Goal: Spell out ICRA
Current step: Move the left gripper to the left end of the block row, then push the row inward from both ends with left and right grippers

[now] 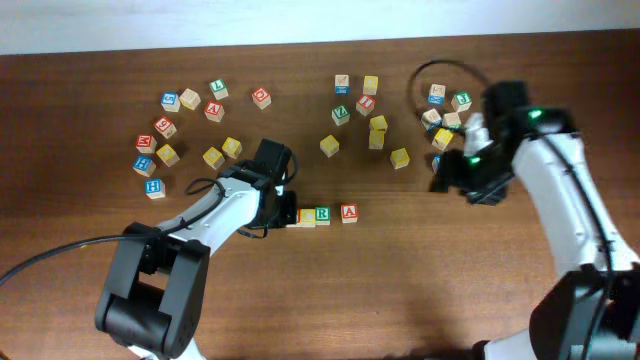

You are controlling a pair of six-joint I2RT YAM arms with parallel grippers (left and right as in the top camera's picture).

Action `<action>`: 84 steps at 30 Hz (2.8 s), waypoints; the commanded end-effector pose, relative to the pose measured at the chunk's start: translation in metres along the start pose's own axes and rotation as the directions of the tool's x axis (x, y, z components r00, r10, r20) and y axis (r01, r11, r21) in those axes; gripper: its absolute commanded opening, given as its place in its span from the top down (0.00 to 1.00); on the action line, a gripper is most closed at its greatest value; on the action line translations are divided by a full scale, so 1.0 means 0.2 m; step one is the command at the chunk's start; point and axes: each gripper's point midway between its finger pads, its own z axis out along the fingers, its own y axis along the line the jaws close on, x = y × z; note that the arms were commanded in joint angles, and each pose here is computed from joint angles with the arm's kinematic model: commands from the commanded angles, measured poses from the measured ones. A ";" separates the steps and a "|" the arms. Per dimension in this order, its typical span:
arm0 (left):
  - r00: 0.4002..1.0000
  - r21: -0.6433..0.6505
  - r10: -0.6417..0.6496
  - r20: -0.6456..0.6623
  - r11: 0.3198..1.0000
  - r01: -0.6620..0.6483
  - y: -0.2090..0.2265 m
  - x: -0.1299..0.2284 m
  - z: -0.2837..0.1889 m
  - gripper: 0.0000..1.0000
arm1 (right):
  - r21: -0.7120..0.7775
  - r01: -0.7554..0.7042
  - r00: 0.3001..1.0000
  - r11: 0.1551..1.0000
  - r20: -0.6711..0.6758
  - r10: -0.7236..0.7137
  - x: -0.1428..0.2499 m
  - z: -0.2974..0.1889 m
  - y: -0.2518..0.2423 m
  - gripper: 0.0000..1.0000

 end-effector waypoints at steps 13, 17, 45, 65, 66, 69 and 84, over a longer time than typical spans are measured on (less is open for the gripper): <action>0.999 0.043 -0.018 -0.044 0.999 0.020 -0.07 0.05 0.04 1.00 | -0.025 0.105 0.994 0.994 -0.005 -0.105 0.07 0.57 0.34 0.91; 0.999 0.045 -0.017 -0.039 0.999 0.019 -0.07 0.05 0.04 1.00 | 0.059 0.031 0.999 0.998 0.019 -0.032 0.05 0.63 0.30 0.91; 0.999 0.069 0.034 -0.024 0.997 -0.032 -0.16 0.06 0.05 1.00 | -0.020 0.101 0.995 0.995 0.010 -0.100 0.08 0.78 0.49 0.96; 0.998 0.068 0.033 -0.044 0.997 -0.030 -0.16 0.08 0.05 1.00 | -0.072 0.096 0.994 0.993 -0.044 -0.099 0.14 0.78 0.53 0.96; 0.999 0.068 0.033 -0.044 0.997 -0.030 -0.16 0.08 0.05 1.00 | -0.072 0.095 0.994 0.993 -0.045 -0.098 0.14 0.78 0.53 0.96; 0.999 0.062 0.033 -0.042 0.998 -0.030 -0.16 0.08 0.05 1.00 | -0.080 0.094 0.994 0.992 -0.052 -0.099 0.15 0.78 0.54 0.96; 0.999 -0.022 0.030 -0.033 0.999 -0.031 -0.08 0.08 0.04 1.00 | -0.084 0.094 0.994 0.992 -0.051 -0.099 0.15 0.78 0.54 0.96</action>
